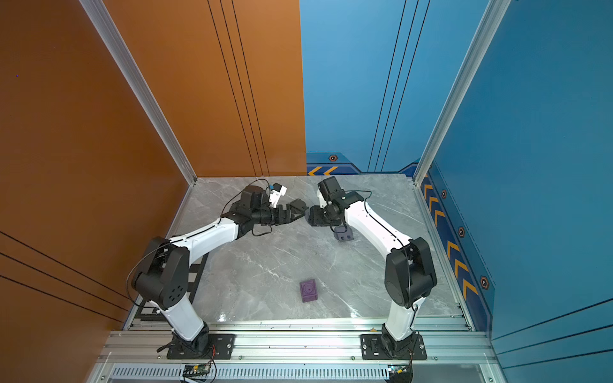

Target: Open the phone stand

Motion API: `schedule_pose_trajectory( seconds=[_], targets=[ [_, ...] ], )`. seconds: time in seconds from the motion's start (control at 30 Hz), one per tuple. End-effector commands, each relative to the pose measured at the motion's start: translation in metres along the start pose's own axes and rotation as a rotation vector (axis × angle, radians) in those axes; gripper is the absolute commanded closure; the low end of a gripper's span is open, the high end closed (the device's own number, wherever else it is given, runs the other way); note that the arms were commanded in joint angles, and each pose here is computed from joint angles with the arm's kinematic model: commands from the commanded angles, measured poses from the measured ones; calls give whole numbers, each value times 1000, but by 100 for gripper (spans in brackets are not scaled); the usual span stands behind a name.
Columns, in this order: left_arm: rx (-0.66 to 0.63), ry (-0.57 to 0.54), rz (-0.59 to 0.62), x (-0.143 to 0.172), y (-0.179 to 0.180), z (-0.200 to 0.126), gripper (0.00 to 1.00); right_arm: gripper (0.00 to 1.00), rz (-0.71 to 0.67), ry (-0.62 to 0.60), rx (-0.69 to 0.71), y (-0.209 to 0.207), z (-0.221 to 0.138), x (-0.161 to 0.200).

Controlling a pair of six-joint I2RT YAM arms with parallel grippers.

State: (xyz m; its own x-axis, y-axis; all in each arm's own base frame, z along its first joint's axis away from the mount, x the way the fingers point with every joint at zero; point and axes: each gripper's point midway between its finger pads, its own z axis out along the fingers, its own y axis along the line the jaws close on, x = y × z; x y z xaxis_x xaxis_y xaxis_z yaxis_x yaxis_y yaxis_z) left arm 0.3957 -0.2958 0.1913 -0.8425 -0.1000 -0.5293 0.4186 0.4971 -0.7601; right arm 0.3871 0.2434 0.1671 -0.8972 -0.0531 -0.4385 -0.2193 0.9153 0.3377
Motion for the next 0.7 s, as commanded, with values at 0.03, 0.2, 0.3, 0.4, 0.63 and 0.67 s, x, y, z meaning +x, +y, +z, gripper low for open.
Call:
schedule_pose_trajectory(
  seconds=[0.03,0.2,0.3,0.4,0.63,0.67],
  targets=[
    [37,0,9,1,-7,-1,12,77,-4,-109,-70,23,-28,-18],
    [39,8,0,3,-5,0,13,77,-16,-144,-77,28,-35,-23],
    [37,8,-4,3,-4,0,13,77,-25,-160,-93,34,-37,-26],
    [31,4,-13,4,-1,0,13,77,-37,-169,-114,41,-39,-26],
    [38,-3,-31,0,1,2,18,79,-76,-174,-133,61,-37,-23],
    [35,-4,-31,1,2,2,18,79,-75,-177,-135,62,-37,-23]
  ],
)
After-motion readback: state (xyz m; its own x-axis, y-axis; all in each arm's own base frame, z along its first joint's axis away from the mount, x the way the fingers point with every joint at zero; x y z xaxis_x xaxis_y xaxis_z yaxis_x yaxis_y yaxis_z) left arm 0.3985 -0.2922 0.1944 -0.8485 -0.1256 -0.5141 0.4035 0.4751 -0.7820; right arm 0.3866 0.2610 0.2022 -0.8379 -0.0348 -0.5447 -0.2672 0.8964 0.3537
